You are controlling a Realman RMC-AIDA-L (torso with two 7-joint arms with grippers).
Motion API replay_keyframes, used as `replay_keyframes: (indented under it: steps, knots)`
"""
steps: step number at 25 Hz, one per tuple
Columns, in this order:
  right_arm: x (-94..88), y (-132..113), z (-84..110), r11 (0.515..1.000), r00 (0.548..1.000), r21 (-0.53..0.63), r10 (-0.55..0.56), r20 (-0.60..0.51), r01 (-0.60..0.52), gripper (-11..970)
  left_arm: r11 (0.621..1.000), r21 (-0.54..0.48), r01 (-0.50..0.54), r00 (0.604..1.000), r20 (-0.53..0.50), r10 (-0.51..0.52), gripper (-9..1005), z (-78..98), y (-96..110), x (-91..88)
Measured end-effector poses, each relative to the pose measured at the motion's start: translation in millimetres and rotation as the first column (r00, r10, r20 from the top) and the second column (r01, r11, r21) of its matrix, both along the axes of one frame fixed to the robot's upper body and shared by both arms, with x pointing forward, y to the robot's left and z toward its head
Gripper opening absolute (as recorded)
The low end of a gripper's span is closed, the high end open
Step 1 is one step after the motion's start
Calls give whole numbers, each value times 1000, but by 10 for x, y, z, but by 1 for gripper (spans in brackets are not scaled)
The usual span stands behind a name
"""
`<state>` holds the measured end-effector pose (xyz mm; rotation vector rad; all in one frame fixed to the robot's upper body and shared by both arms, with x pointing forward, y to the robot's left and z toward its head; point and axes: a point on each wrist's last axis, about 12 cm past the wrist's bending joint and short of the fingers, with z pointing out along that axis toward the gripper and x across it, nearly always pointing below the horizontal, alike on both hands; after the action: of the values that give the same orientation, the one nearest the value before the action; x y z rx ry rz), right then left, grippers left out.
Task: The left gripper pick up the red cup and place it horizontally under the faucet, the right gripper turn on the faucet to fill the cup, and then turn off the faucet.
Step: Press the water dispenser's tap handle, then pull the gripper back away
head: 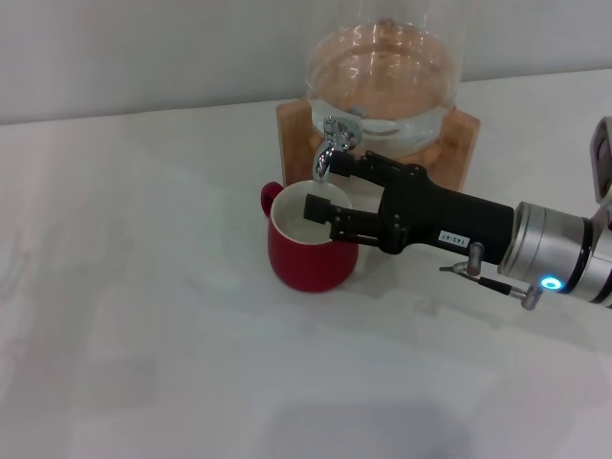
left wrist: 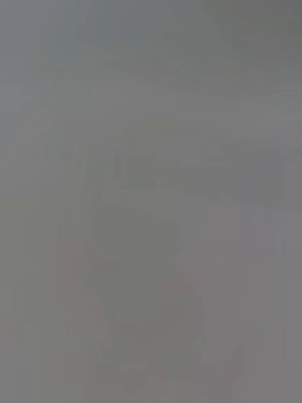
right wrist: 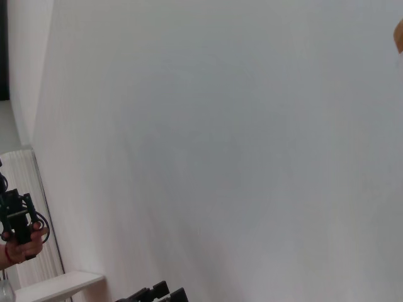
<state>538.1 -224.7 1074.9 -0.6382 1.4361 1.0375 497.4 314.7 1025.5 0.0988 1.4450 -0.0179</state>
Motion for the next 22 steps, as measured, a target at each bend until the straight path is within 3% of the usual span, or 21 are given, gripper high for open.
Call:
replay_keyframes:
  steps: [22]
  knots:
    - [-5, -13, -5, 1000, 1000, 1, -7, -2, 7, 872, 1000, 2, 4, 1000, -2, -4, 881, 5, -9, 25]
